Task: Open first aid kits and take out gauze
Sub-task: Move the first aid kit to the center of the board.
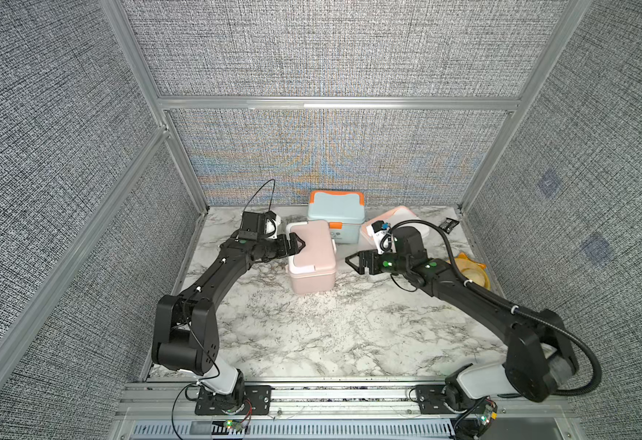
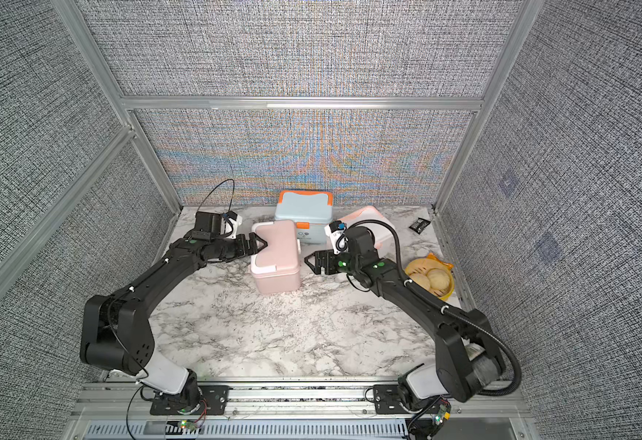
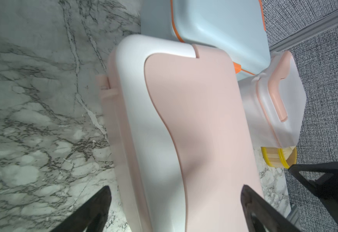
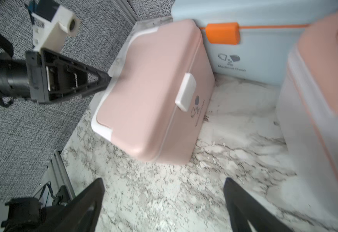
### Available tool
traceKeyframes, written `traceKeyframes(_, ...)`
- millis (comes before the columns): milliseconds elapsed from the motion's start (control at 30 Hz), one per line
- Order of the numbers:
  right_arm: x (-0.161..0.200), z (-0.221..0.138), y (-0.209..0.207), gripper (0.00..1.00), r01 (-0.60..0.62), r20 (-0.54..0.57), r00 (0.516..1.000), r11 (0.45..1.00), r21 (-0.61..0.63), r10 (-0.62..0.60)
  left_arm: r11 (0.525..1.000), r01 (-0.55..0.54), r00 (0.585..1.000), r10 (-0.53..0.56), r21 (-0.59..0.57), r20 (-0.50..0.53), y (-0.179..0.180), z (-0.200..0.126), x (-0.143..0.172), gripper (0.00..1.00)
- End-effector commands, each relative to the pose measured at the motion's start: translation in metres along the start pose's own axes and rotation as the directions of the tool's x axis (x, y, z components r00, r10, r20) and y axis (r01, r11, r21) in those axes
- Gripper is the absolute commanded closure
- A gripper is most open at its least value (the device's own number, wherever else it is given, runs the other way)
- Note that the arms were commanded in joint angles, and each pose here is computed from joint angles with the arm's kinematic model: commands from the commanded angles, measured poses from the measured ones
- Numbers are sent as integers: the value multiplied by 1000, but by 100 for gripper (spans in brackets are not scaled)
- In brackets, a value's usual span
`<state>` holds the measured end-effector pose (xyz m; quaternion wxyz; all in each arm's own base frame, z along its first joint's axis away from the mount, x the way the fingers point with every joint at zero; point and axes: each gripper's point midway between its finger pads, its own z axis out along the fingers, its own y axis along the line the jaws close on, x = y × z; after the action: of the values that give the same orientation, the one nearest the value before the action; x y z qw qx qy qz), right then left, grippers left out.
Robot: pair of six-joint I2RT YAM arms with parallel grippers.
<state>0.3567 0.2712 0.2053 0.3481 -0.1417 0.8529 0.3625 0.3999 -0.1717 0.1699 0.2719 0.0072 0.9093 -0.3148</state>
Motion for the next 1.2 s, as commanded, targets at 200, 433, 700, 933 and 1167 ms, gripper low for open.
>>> traceKeyframes(200, -25, 75, -15, 12, -90, -86, 992, 995, 36, 92, 999, 46, 999, -46, -2, 14, 7, 14, -7, 0)
traceKeyframes(433, -1, 109, 16, 14, -94, -224, 972, 992, -79, 74, 992, 72, 996, -65, 107, -65, -7, 30, 7, 0)
traceKeyframes(700, 58, 84, 66, 15, -74, -313, 950, 981, -181, 14, 987, 51, 994, -36, 150, -105, -25, 18, 39, 0)
traceKeyframes(933, 104, 58, 82, 15, -86, -353, 935, 981, -176, 18, 985, 26, 990, -2, 173, -140, -50, 2, 88, 0)
traceKeyframes(1167, 128, 30, 58, 8, -114, -328, 941, 992, -60, 89, 986, 28, 992, -7, 166, -127, -58, -20, 128, 0)
